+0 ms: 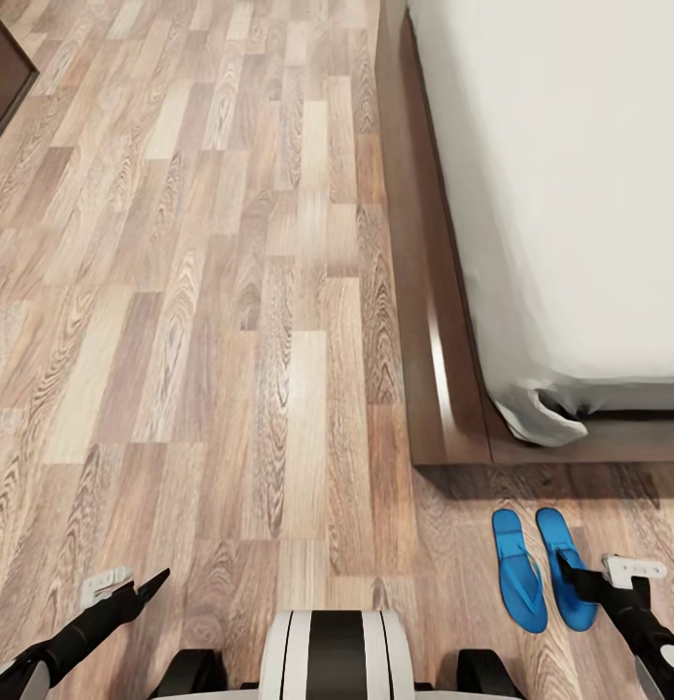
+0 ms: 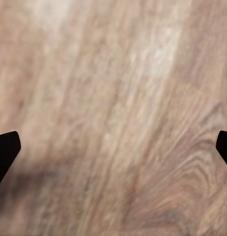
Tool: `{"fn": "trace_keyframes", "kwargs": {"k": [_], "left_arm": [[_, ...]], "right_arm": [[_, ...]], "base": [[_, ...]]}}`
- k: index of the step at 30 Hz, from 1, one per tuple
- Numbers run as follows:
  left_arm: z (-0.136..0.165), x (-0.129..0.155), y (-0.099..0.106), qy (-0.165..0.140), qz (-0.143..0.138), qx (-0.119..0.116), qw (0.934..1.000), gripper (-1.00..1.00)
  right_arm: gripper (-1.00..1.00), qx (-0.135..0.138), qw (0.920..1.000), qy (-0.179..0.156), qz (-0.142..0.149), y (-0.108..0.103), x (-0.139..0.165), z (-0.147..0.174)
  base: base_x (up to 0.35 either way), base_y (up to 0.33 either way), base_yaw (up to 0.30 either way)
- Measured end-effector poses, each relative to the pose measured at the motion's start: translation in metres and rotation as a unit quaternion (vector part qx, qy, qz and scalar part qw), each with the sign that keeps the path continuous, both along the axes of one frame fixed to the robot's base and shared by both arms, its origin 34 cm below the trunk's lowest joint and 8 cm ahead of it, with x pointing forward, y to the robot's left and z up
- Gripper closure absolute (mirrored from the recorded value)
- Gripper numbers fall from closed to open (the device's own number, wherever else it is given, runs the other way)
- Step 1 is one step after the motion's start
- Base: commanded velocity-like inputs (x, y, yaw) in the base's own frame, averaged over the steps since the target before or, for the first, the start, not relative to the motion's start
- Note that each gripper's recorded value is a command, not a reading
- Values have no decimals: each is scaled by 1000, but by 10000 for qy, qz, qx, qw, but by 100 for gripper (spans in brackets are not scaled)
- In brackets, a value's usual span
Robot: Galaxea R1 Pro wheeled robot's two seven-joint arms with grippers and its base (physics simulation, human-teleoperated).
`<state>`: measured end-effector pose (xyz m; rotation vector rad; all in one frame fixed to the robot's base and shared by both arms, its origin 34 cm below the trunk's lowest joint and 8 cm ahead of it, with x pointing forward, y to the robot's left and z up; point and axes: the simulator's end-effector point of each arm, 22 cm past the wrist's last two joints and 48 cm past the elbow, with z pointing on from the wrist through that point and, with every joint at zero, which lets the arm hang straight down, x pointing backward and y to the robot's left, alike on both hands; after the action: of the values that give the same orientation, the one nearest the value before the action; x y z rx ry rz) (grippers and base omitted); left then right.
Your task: In the bedroom, move the book from the bed onto either nightstand, and place the two sandals side by side next to the bed.
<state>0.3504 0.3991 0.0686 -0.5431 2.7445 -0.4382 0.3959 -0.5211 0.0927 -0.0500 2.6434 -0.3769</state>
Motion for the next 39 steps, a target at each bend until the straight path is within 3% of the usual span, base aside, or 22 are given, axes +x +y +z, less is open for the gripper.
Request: {"fn": "trace_keyframes", "kwargs": {"k": [4,6,11,13,14,15,16,17,21,22,25,28,39], "left_arm": [[5,7,0,-82,1,1,10000,-100],[7,10,0,-123,-2,-1,9999,-100],[13,18,-3,-225,3,-17,9997,-100],[15,22,-4,-265,1,-29,9996,-100],[17,23,-4,-287,1,-30,9996,-100],[18,25,-4,-307,0,-33,9995,-100],[19,27,-5,-334,-5,-43,9994,-100],[21,28,-5,-358,-7,-49,9993,-100],[26,33,-7,-435,-6,-92,9990,-100],[26,26,-13,-389,15,-225,9990,-100],[27,16,-22,-311,67,-384,9988,-100],[29,15,-26,-310,89,-445,9985,-100],[42,29,-30,-515,101,-503,9974,-100]], "right_arm": [[-100,81,9997,-227,-54,0,19,10],[-100,288,9988,-353,-194,3,25,14],[-100,1492,9851,-651,-547,34,34,21],[-100,2356,9681,-487,-708,53,21,23],[-100,2560,9628,-413,-759,56,15,24],[-100,2888,9530,-232,-883,61,-1,24],[-100,3318,9353,117,-1222,67,-41,22],[-100,3457,9267,293,-1441,69,-64,21],[-100,3714,9107,473,-1748,76,-95,26],[-100,3857,9022,551,-1851,82,-108,29],[-100,3934,8948,634,-2012,86,-124,32],[-100,3939,8934,632,-2068,87,-130,35],[-100,3870,9021,328,-1882,83,-115,45]], "base": [[0,0,0],[0,0,0],[0,0,0],[0,0,0],[0,0,0],[0,0,0],[0,0,0],[0,0,0],[0,0,0],[0,0,0],[0,0,0],[0,0,0],[0,0,0]]}}
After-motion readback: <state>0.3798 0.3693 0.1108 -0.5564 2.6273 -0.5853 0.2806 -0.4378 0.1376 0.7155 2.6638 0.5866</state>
